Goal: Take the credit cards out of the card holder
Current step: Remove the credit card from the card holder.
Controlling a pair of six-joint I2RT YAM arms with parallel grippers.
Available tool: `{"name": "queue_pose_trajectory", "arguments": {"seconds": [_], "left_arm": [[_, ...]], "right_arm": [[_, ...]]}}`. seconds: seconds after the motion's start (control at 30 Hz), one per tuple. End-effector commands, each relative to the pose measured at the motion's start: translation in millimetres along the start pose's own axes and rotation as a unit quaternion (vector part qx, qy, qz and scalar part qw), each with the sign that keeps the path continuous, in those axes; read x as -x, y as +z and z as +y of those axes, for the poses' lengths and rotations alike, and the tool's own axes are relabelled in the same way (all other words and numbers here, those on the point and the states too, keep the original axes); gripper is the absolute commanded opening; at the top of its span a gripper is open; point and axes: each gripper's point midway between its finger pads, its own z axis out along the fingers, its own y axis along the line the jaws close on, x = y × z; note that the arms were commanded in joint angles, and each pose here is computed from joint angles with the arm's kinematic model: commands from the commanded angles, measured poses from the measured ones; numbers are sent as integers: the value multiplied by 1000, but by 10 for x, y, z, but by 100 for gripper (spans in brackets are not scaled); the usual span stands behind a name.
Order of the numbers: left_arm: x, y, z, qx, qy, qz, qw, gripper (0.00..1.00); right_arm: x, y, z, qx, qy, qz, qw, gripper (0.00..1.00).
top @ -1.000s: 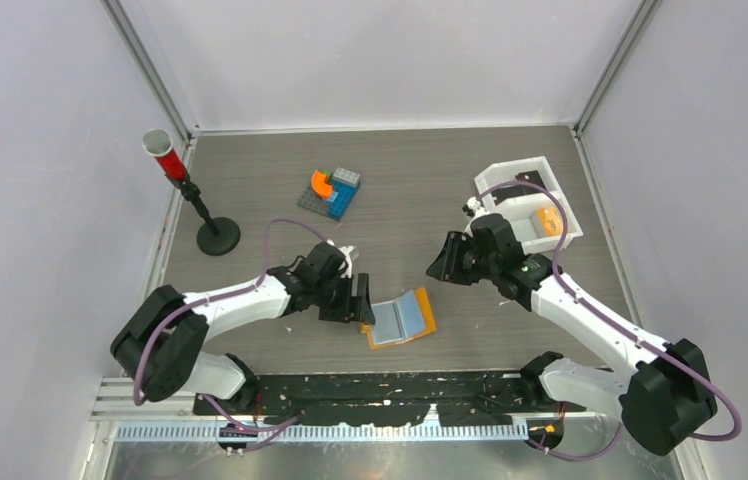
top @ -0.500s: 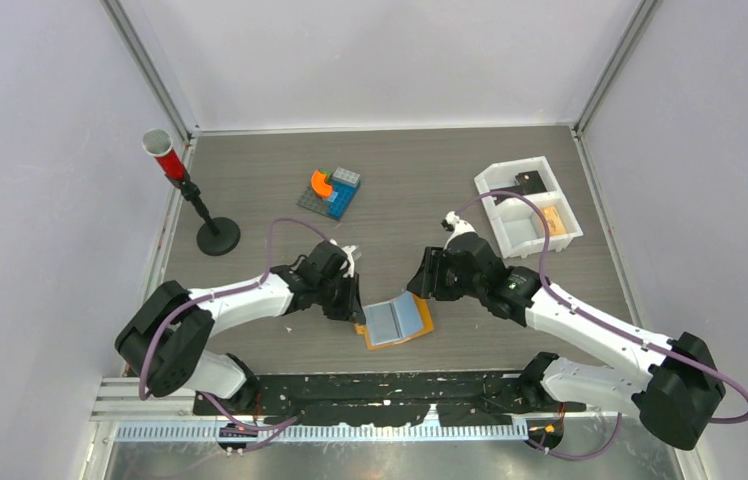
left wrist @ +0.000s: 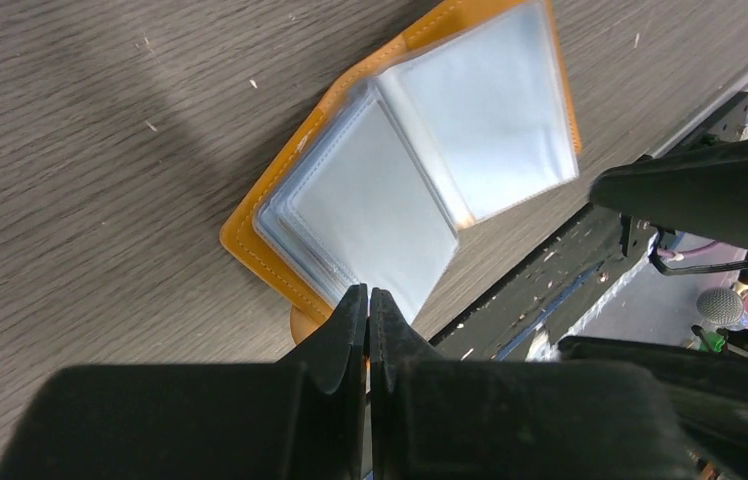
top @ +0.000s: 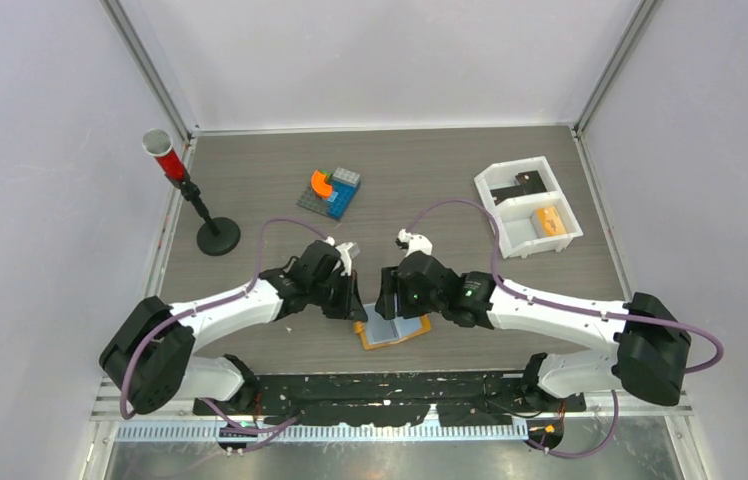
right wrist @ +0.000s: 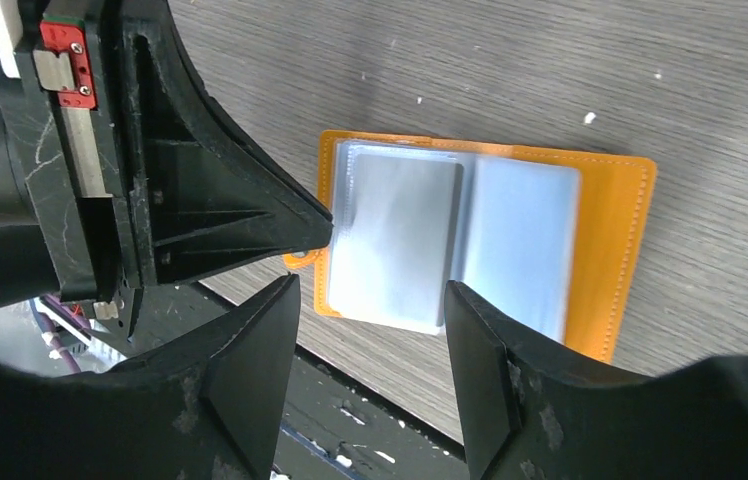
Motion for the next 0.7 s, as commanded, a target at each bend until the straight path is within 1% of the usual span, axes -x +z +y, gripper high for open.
{"name": "queue_pose_trajectory", "arguments": {"seconds": [0.0,0.1,0.27,0.33,0.47,0.67], "left_arm": [[93,-91,-136,-25,11,-27,999,0],[102,-133,-121,-19,11,-37,999,0],[153,-247,-218,-36,15,-58,998,0],[183,-290,-252,-43,17,-70,997,0],[230,-298,-210,-37,16,-93,995,0],[259,-337,-287,-52,9,-99,994,0]], "right_arm": [[240,29,217,10,9,-47,999,62],[116,178,147,2,10,-33,999,63],[-60,341,155,17,11,-14,1000,67],[-125,372,156,30,16,-11,999,68],[-211,409,163,47,19,-4,999,69],[-257,443,207,66,22,-1,998,71]]}}
